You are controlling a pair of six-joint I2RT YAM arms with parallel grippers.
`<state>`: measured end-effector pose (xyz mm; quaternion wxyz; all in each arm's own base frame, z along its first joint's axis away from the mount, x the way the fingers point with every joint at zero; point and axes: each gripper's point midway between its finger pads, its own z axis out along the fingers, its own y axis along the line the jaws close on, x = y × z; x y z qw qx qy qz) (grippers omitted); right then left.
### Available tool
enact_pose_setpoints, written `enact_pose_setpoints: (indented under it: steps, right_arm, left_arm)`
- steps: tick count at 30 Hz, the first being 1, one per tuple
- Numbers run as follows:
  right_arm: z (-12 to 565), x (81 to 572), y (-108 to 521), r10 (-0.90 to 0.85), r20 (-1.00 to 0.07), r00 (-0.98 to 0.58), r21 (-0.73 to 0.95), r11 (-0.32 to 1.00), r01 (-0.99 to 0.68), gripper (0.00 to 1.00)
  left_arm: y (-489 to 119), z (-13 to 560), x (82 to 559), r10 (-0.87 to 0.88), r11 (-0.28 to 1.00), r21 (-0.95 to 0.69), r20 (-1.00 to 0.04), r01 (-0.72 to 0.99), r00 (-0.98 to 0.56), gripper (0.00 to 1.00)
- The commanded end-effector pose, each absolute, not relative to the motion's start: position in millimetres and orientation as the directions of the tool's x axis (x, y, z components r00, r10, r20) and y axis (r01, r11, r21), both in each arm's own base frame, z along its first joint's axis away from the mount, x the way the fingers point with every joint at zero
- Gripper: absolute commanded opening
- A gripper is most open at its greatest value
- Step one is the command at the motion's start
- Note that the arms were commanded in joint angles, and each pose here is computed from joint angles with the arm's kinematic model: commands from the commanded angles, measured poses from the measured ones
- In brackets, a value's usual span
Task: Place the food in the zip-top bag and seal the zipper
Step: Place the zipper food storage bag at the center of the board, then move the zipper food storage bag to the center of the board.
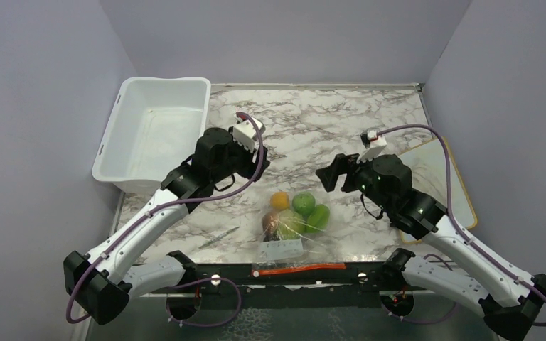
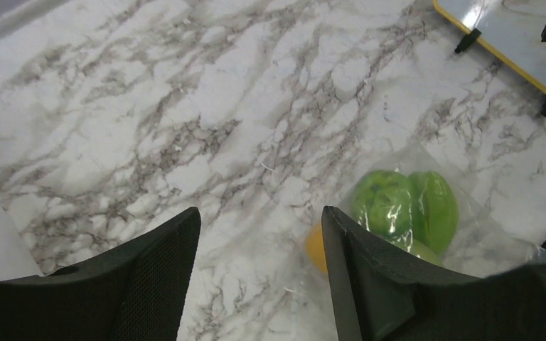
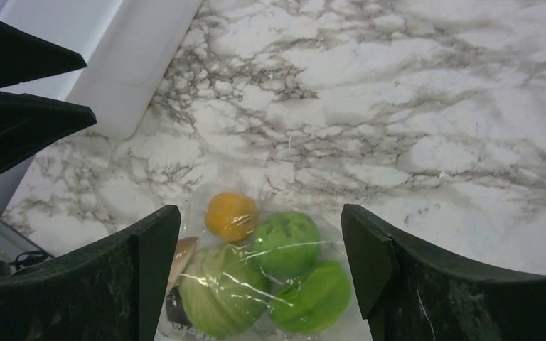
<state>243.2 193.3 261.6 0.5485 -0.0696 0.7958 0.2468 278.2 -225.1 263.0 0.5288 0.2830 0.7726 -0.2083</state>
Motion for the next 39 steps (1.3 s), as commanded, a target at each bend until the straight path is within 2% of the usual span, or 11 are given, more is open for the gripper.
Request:
enact_pose_setpoints:
  steps: [1,8,13,18,21,23,24,26,29,33,39]
  right_arm:
    - [235.5,213.8,203.1,0.196,-0.795,-0.573,0.456,0.817,-0.353,0.83]
    - [174.9,199.2,223.0,0.170,-0.675,-0.718,0.534,0.784,-0.316,0.72]
    - [131.2,193.8,231.4,0.125,-0.603,-0.788,0.540,0.791,-0.288,0.49]
    - [106.1,194.1,237.3,0.102,-0.571,-0.814,0.539,0.795,-0.279,0.47]
    - [100.7,201.0,239.5,0.094,-0.595,-0.798,0.524,0.799,-0.296,0.44]
    - [97.5,207.4,241.5,0.088,-0.631,-0.771,0.510,0.796,-0.327,0.39]
    - [94.6,211.3,242.0,0.090,-0.649,-0.755,0.503,0.796,-0.337,0.35]
    - [94.2,221.9,243.0,0.109,-0.690,-0.716,0.489,0.799,-0.350,0.28]
    - [103.3,242.5,246.7,0.144,-0.761,-0.633,0.466,0.800,-0.378,0.21]
    - [132.1,276.7,255.6,0.128,-0.839,-0.529,0.382,0.830,-0.406,0.19]
    - [192.8,307.1,258.1,0.066,-0.907,-0.417,0.257,0.869,-0.423,0.26]
  left_arm:
    - [-232.2,214.4,242.5,0.193,0.723,-0.235,-0.834,0.650,-0.516,0.64]
    - [-245.7,146.7,212.6,0.139,0.700,-0.458,-0.666,0.548,-0.733,0.66]
    - [-251.6,118.6,204.2,0.133,0.681,-0.516,-0.611,0.519,-0.781,0.68]
    - [-259.9,104.8,202.0,0.104,0.650,-0.564,-0.598,0.510,-0.794,0.68]
    - [-269.4,104.5,201.9,0.075,0.610,-0.610,-0.591,0.505,-0.804,0.54]
    - [-274.3,104.9,204.2,0.059,0.594,-0.628,-0.589,0.502,-0.806,0.22]
    - [-276.2,105.6,206.3,0.049,0.591,-0.633,-0.590,0.499,-0.806,0.11]
    - [-279.1,109.9,211.2,0.037,0.585,-0.629,-0.609,0.511,-0.792,0.00]
    - [-280.2,123.5,228.0,0.014,0.607,-0.589,-0.664,0.534,-0.748,0.00]
    - [-284.0,158.2,266.6,-0.035,0.645,-0.485,-0.791,0.591,-0.611,0.00]
    - [-288.3,185.4,311.9,-0.057,0.699,-0.345,-0.899,0.626,-0.433,0.00]
